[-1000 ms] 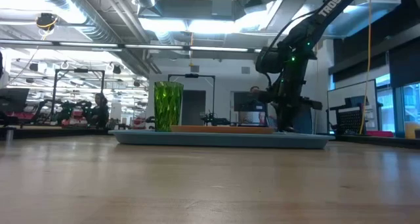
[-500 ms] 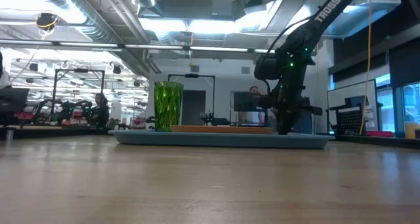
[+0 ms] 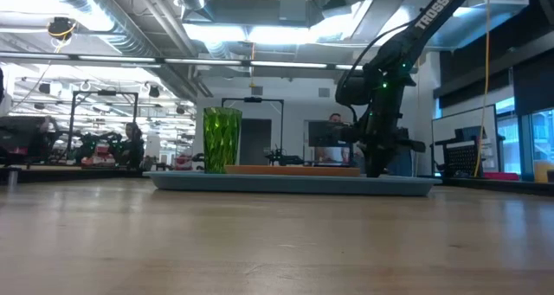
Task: Pick and place plate/cup/fork/spoon on tray
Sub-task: Put the blue fork on the blue tray
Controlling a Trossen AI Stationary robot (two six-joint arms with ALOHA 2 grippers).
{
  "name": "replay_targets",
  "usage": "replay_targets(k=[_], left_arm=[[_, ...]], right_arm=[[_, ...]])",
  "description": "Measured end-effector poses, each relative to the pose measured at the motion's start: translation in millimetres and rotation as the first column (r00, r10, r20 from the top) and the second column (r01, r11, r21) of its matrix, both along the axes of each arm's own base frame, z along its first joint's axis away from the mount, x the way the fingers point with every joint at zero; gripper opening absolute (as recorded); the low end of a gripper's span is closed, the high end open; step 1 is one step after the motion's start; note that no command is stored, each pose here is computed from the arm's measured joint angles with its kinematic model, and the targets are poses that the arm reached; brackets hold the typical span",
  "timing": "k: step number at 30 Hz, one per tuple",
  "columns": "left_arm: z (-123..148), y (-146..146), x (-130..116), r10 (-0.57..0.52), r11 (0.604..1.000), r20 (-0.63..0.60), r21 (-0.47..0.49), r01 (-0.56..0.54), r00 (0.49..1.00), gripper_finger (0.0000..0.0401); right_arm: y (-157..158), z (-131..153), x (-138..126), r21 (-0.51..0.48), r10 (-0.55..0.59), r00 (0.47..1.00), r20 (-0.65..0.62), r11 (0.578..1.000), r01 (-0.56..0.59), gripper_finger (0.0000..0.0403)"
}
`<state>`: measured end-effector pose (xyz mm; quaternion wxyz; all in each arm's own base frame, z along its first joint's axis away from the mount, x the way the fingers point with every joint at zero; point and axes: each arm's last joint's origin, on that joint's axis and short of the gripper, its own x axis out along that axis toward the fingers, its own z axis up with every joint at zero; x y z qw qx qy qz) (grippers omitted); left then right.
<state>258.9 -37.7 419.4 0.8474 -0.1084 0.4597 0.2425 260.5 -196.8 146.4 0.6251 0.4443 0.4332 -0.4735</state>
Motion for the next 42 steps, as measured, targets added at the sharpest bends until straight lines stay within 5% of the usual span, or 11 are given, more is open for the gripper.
replay_targets(k=[32,42], left_arm=[[0.0,-0.1,0.0,0.004,1.0,0.001,-0.003,-0.004,1.0,0.0041],[0.0,-0.1,0.0,0.004,1.0,0.002,-0.002,-0.004,1.0,0.0041]], right_arm=[[2.7,-1.6,-4.6,0.018,-0.006,0.998,-0.056,1.0,0.007,0.0011],[2.8,-1.6,-4.1,0.028,-0.028,0.999,-0.042,0.999,0.029,0.0054]])
